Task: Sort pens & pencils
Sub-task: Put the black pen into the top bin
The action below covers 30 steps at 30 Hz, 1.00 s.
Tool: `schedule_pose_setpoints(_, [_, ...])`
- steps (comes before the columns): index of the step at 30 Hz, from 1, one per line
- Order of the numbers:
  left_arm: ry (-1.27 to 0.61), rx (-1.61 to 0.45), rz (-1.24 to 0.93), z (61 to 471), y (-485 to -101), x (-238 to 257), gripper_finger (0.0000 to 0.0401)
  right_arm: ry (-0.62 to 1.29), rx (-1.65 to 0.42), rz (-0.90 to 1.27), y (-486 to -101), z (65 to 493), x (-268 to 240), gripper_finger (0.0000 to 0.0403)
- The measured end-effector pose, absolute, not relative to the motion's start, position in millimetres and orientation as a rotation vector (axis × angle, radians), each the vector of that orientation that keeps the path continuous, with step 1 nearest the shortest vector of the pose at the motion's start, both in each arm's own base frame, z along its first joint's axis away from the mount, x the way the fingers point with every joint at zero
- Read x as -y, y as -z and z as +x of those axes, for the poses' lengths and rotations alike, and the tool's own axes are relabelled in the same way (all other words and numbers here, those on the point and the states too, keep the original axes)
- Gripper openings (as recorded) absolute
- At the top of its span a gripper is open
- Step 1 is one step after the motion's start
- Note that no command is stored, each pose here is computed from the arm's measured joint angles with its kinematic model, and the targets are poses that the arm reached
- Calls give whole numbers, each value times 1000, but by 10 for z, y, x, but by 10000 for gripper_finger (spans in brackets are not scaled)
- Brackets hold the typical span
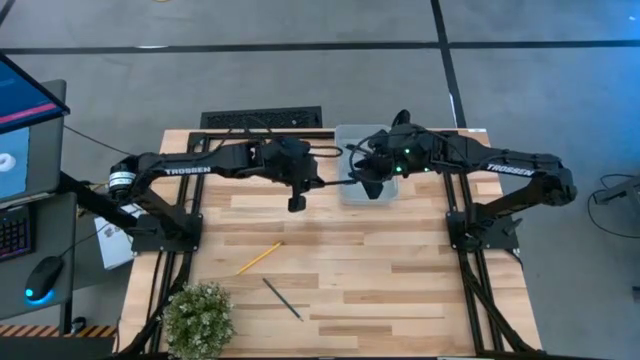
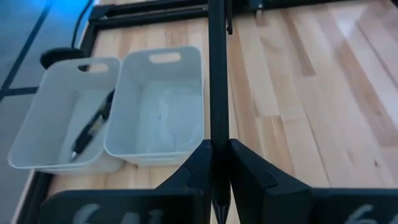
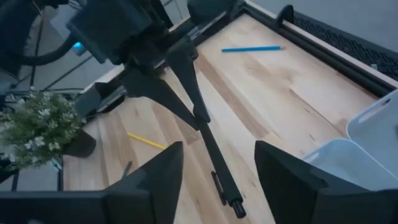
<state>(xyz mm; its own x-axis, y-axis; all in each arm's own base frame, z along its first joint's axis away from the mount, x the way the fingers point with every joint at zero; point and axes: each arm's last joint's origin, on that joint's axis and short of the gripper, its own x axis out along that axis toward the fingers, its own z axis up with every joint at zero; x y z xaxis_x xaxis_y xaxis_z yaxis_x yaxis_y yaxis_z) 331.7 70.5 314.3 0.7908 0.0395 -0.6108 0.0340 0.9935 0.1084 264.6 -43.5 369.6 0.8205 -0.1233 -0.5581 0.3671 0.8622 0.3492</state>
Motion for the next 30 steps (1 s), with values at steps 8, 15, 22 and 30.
schedule_pose_setpoints(8, [2,-678,111,3291,-3348,-698,26,252,-522,468,-3722,2663,434,244])
schedule_pose_setpoints(15, [30,-666,67,3290,-3398,-685,28,235,-527,448,-3721,2669,397,244])
schedule_pose_setpoints(22, [68,-655,22,3293,-3402,-669,28,209,-534,428,-3719,2679,340,244])
schedule_pose_setpoints(30, [90,-644,-4,3298,-3409,-659,27,204,-535,425,-3719,2681,328,244])
